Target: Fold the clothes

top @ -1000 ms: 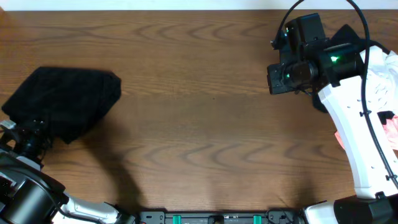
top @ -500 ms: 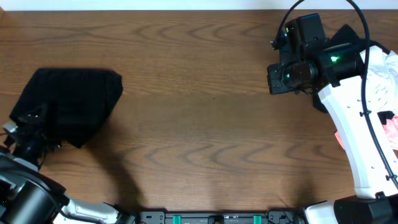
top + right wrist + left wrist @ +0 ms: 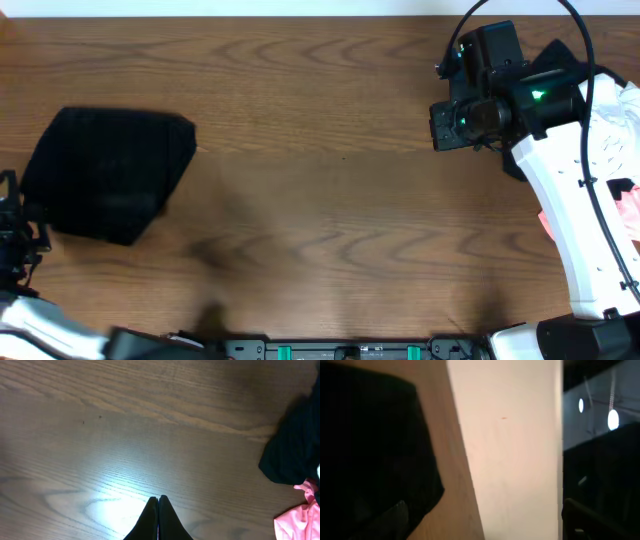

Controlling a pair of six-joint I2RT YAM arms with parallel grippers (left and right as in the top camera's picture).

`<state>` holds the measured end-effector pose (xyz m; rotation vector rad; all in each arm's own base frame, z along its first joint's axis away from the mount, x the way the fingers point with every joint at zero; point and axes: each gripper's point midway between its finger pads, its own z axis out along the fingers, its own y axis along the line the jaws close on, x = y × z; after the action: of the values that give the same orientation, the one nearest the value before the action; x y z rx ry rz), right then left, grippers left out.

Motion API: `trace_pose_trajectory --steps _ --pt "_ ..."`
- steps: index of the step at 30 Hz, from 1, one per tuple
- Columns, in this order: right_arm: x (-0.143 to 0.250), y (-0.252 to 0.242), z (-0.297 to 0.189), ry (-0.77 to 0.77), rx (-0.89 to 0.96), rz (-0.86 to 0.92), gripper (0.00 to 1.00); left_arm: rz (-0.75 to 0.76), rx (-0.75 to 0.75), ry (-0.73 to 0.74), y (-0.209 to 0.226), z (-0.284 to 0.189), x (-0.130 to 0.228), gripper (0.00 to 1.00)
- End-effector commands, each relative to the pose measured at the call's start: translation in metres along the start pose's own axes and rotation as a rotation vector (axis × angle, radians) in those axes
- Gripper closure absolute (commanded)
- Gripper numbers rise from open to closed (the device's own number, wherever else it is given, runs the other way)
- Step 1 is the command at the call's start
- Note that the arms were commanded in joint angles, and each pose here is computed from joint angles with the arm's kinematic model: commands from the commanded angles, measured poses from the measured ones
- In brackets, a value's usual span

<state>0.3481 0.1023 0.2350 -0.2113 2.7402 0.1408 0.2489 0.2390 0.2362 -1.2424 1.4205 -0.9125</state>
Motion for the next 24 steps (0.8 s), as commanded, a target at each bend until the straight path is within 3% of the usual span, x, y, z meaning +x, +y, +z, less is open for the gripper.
trace_pose_trajectory --steps 1,6,12,17,22,24 --pt "0.0 -0.005 0.001 0.002 0.017 0.002 0.99 0.087 0.035 -0.02 -0.035 -0.007 0.009 0.02" --pt "-0.001 -0.005 0.001 -0.001 0.016 0.003 0.99 0.195 0.125 0.121 -0.076 0.007 0.062 0.02" --pt "-0.002 -0.005 0.001 -0.004 0.008 0.076 0.99 0.301 0.27 0.465 -0.106 0.023 0.157 0.02" --pt "-0.007 -0.009 -0.005 -0.036 -0.005 0.141 0.89 0.381 0.353 0.662 -0.12 0.024 0.221 0.02" --pt "-0.01 -0.004 -0.018 -0.079 -0.04 0.139 0.82 0.217 0.317 0.78 -0.14 0.028 0.272 0.02" --pt "-0.01 -0.004 -0.024 -0.094 -0.043 0.139 0.82 0.183 0.368 0.813 -0.162 0.024 0.287 0.02"
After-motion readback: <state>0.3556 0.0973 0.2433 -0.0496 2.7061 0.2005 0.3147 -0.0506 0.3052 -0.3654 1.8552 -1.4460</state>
